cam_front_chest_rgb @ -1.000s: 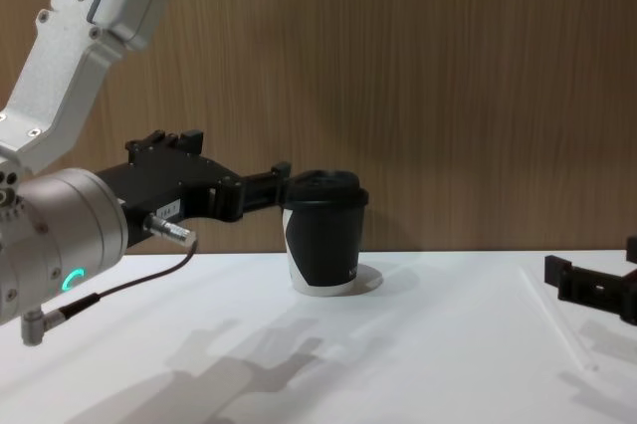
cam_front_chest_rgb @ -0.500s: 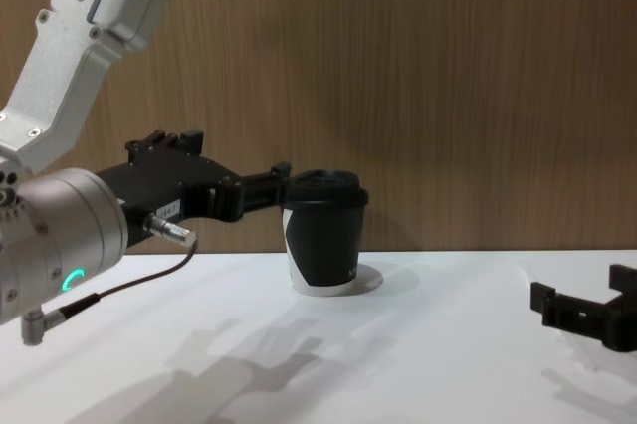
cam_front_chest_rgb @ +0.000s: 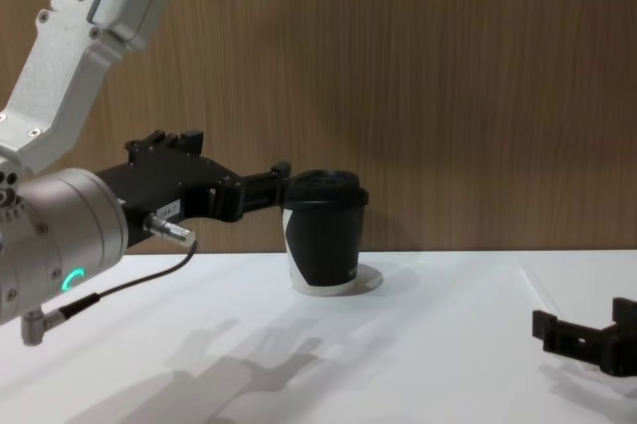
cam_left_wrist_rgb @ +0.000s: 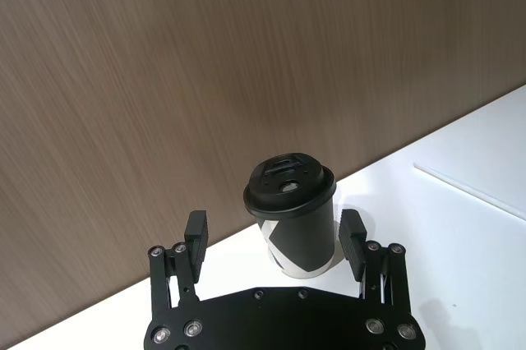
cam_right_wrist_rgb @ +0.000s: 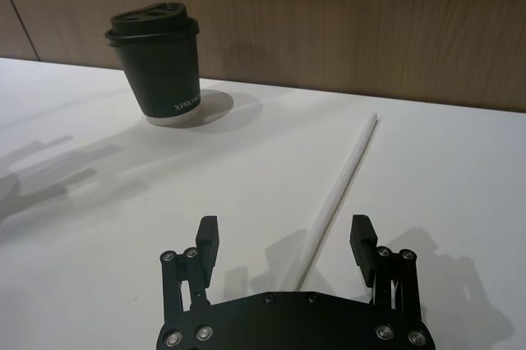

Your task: Pick up the straw with one hand, pass it to the other hand, and insert it into the cup.

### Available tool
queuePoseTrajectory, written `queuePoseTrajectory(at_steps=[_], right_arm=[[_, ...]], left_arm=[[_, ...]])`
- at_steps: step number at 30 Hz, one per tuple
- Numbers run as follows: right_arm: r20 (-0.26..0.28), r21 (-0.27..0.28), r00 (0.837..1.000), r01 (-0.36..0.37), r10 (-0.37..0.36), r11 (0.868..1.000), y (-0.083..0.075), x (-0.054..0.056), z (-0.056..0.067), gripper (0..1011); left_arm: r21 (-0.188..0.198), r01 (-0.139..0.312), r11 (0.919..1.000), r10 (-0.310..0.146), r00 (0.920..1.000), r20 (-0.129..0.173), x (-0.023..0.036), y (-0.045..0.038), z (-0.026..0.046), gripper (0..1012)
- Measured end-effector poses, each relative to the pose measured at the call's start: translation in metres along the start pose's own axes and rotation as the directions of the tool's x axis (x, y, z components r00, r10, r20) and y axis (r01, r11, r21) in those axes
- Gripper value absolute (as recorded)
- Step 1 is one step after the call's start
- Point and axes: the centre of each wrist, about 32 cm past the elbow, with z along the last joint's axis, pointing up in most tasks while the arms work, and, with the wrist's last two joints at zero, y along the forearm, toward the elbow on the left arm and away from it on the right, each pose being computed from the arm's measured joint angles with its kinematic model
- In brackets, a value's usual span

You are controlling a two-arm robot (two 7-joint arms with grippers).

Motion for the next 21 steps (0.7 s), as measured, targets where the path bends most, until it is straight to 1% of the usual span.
queuePoseTrajectory(at_steps=[7,21], right_arm=[[-0.012,-0.020,1.000,0.011,-0.012,1.000,0.0026,-0.0009,-0.0011,1001],[0.000,-0.049,1.000,0.018,-0.018,0.999,0.0102,-0.0014,0.0004,1001]], left_arm=[[0.000,0.000,1.0000,0.000,1.0000,0.000,0.0000,0.0000,0.0000,1002],[0.000,0.000,1.0000,0.000,1.0000,0.000,0.0000,0.0000,0.0000,1001]])
